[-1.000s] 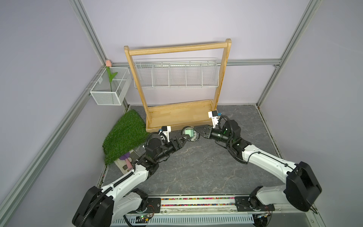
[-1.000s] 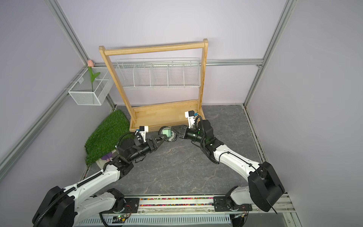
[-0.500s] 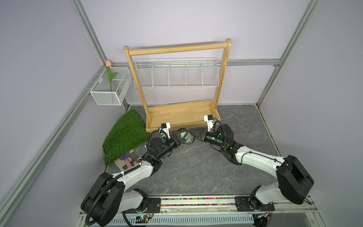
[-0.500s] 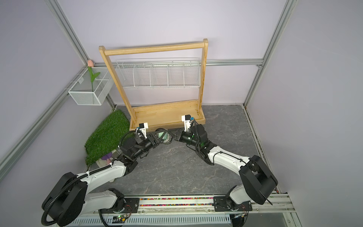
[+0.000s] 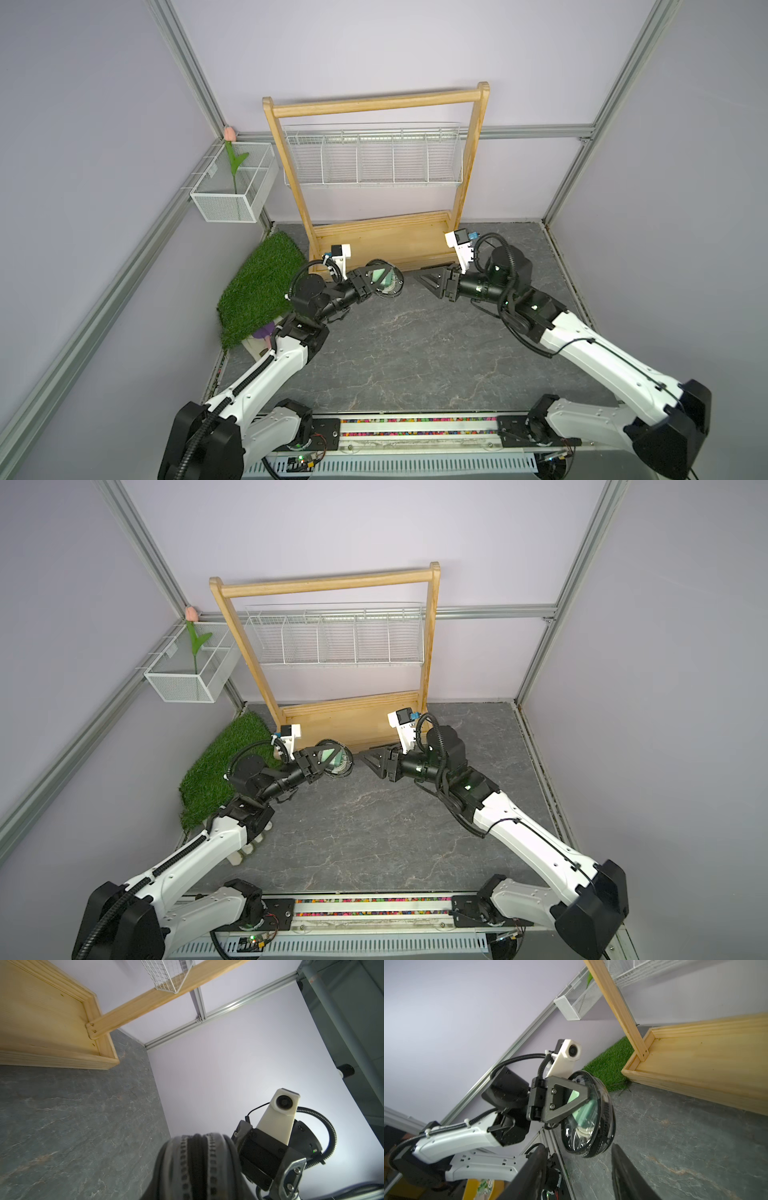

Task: Pack away charging kits
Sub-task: Adjust the storage bag, then zip the zipper on the storage bag.

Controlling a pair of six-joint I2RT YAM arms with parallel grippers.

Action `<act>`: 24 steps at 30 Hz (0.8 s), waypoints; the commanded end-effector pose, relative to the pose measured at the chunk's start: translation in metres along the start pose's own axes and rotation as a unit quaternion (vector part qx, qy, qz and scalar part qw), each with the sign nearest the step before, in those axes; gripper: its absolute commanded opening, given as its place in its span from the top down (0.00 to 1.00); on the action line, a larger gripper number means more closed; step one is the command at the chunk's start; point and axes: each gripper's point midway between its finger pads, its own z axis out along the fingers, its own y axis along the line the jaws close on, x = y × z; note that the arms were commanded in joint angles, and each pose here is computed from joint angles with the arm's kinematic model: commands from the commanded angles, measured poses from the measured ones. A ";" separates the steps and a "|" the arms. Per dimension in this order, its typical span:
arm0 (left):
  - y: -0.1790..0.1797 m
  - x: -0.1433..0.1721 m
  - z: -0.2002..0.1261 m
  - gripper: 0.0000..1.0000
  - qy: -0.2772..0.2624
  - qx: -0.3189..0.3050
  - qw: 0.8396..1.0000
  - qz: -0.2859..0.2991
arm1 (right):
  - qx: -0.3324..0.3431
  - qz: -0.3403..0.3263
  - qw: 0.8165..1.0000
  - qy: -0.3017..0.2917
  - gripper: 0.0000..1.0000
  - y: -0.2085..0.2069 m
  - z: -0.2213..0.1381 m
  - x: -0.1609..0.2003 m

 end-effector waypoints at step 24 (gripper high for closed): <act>-0.059 0.027 0.000 0.93 0.148 0.067 0.987 -0.001 | 0.020 -0.212 0.970 0.113 0.47 0.028 0.006 0.045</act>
